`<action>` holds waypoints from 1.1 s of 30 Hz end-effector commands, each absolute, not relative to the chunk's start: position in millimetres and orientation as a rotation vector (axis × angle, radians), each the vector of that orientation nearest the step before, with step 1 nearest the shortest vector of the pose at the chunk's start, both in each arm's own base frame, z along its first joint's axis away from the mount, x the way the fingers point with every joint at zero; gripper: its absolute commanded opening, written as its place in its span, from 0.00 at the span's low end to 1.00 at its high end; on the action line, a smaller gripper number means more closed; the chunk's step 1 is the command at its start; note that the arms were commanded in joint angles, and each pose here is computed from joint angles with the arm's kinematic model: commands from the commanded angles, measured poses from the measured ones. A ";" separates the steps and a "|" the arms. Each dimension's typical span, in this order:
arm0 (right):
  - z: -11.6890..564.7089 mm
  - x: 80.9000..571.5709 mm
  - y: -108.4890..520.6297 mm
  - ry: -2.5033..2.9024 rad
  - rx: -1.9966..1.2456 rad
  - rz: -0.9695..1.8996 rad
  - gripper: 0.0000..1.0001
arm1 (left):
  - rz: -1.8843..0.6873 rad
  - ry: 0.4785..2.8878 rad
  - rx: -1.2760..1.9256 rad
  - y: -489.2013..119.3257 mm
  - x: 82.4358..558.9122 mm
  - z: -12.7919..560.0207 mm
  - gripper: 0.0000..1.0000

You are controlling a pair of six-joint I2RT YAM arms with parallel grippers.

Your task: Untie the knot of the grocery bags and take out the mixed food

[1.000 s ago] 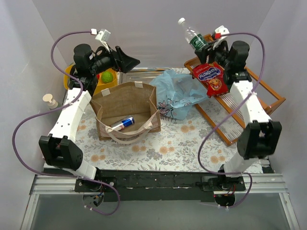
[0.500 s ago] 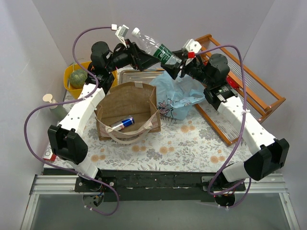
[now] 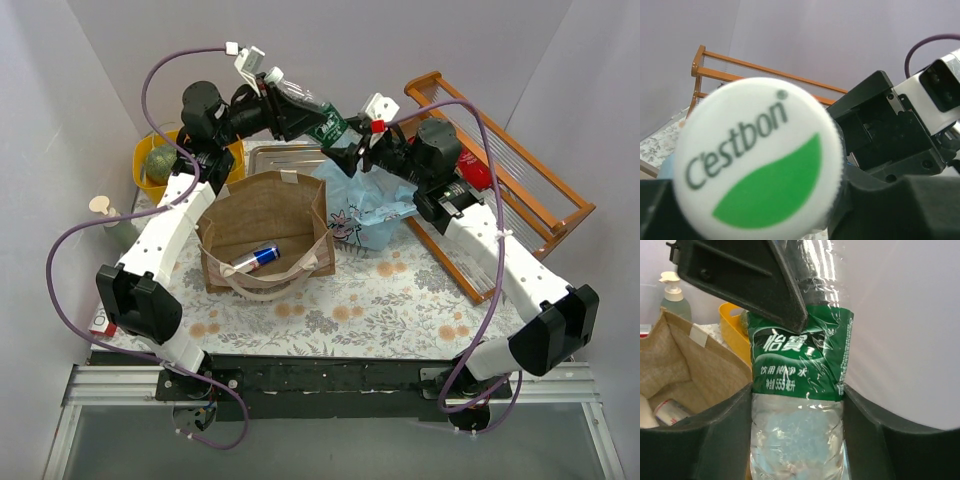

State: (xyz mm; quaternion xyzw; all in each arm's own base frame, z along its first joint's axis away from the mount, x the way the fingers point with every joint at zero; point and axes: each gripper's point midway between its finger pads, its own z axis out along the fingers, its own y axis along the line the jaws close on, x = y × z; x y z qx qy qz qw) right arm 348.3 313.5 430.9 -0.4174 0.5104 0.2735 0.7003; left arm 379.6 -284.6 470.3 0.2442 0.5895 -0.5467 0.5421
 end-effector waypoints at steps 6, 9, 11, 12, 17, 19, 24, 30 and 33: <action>476.6 297.9 304.2 1.012 -0.968 0.654 0.98 | -1.097 1.294 0.941 -287.2 348.9 434.6 0.00; 502.3 299.5 298.2 1.011 -0.892 0.678 0.98 | -1.055 1.324 0.974 -285.1 348.3 415.5 0.00; 520.5 298.2 299.3 1.006 -0.866 0.714 0.98 | -1.021 1.317 1.017 -285.8 347.3 408.5 0.00; 515.8 303.5 305.3 1.025 -0.870 0.735 0.98 | -1.024 1.336 1.028 -286.2 345.5 404.1 0.00; 510.1 310.4 317.2 1.037 -0.895 0.773 0.91 | -1.015 1.307 1.108 -291.4 333.6 401.2 0.00; 497.9 319.3 323.7 1.082 -0.904 0.786 0.87 | -1.002 1.296 1.146 -293.1 328.0 400.2 0.00; 472.1 322.9 338.4 1.157 -0.972 0.850 0.81 | -0.952 1.284 1.204 -303.5 316.8 394.7 0.00; 446.9 334.6 341.8 1.262 -0.989 0.833 0.75 | -0.928 1.265 1.229 -311.1 311.2 394.3 0.00; 439.9 331.6 345.1 1.282 -1.014 0.863 0.69 | -0.912 1.257 1.231 -311.4 313.3 396.1 0.00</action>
